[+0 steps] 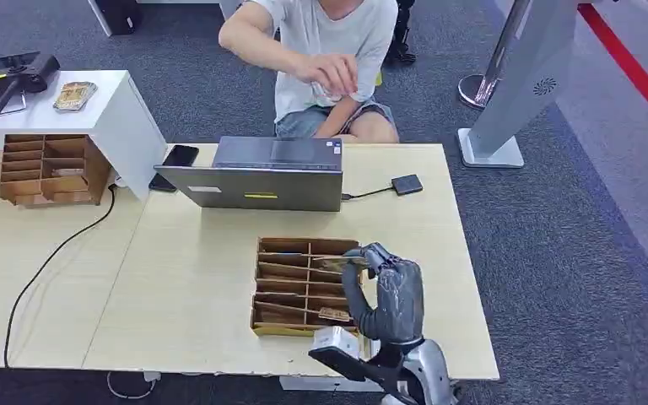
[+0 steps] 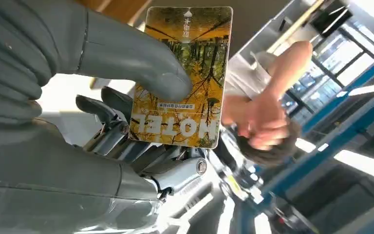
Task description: Pass the card to the sensor for recognition and then transmit it.
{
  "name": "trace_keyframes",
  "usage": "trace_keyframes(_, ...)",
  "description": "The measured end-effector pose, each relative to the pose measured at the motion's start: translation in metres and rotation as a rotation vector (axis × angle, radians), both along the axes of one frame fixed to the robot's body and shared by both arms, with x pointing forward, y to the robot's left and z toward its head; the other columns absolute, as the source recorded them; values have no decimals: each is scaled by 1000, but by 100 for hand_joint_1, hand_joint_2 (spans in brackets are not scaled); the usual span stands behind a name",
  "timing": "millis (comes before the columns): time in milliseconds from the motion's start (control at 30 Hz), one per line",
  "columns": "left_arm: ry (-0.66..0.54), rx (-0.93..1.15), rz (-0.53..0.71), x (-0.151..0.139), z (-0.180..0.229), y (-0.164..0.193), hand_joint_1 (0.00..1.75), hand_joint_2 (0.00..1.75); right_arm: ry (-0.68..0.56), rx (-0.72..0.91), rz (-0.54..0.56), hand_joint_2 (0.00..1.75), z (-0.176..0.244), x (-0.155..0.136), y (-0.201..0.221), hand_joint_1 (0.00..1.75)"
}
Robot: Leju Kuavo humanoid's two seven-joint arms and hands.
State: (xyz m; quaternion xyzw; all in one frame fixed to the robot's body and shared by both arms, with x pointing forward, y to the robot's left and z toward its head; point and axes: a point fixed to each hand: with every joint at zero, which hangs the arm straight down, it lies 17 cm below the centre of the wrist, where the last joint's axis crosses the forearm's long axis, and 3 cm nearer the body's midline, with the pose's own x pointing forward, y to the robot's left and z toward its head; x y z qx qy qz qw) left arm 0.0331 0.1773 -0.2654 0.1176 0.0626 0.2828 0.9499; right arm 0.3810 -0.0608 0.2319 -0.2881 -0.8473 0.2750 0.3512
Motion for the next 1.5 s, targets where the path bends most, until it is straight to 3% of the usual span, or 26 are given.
trace_keyframes(133, -6, 5, 23, 0, 0, 0, 0, 0, 112, 197, 89, 175, -11, -15, -14, 175)
trace_keyframes(500, 6, 2, 66, -3, 0, -2, 0, 0, 286, 341, 126, 175, -45, -21, -34, 175)
trace_keyframes(900, 8, 3, 70, -4, 0, -1, 0, 0, 450, 372, 125, 175, -86, -20, -44, 175)
trace_keyframes(1500, 4, 3, 64, -3, 0, -1, 0, 0, 534, 360, 89, 175, -116, -18, -53, 175)
